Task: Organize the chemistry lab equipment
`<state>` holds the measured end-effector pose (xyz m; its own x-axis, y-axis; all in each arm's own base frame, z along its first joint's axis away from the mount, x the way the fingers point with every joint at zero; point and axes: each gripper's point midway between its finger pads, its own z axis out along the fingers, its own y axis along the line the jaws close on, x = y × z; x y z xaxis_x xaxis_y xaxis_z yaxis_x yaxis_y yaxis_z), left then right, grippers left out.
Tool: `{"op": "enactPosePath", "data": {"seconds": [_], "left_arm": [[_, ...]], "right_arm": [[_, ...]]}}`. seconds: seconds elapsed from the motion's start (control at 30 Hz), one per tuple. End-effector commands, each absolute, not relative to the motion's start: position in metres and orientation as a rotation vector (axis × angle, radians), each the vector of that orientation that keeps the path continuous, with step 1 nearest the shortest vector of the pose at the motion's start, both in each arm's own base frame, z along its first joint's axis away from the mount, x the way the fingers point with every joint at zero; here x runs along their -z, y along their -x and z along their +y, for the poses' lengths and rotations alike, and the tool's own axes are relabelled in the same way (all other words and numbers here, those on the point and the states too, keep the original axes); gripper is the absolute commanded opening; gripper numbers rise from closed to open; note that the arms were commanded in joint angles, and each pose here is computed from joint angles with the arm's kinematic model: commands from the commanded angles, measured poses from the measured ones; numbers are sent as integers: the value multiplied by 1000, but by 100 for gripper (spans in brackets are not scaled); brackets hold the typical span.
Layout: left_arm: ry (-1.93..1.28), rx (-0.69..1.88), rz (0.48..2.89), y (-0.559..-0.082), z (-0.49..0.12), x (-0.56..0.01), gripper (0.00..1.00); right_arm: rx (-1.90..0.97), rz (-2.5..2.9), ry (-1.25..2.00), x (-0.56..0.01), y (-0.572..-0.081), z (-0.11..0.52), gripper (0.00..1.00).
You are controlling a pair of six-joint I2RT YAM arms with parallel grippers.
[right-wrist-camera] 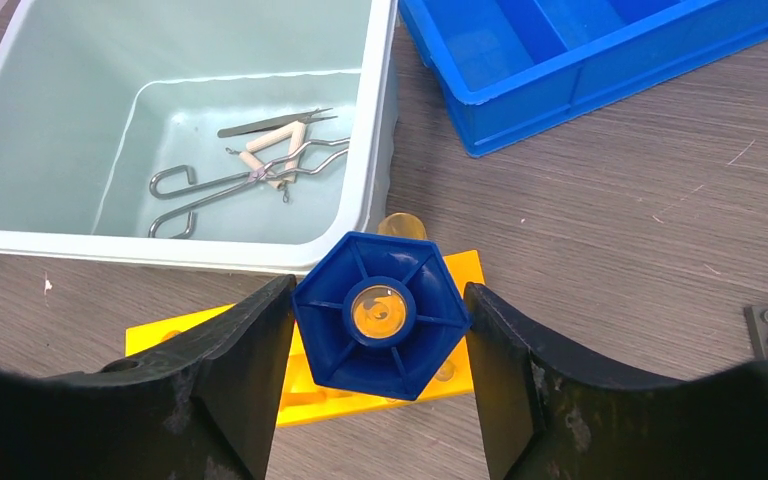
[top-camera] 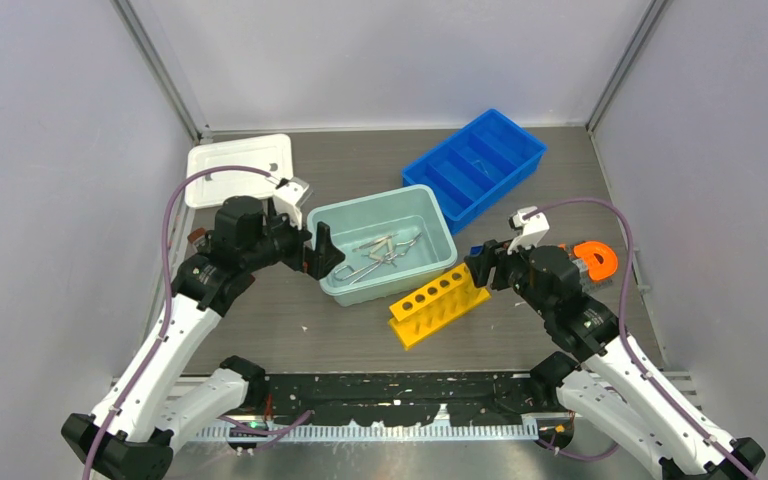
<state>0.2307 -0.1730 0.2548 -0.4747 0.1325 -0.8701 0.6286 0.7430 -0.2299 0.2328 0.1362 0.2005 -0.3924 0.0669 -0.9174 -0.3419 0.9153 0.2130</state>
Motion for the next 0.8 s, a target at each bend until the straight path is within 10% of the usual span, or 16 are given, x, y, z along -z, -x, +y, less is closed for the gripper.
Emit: {"op": "enactPosePath", "data": {"seconds": [0.0, 0.77], "left_arm": [[-557, 620, 1975, -237, -168, -262, 100], [-236, 145, 2102, -290, -103, -257, 100]], "right_arm": [[-478, 1882, 158, -223, -233, 136, 67], [-686, 1941, 67, -276, -210, 151, 99]]}}
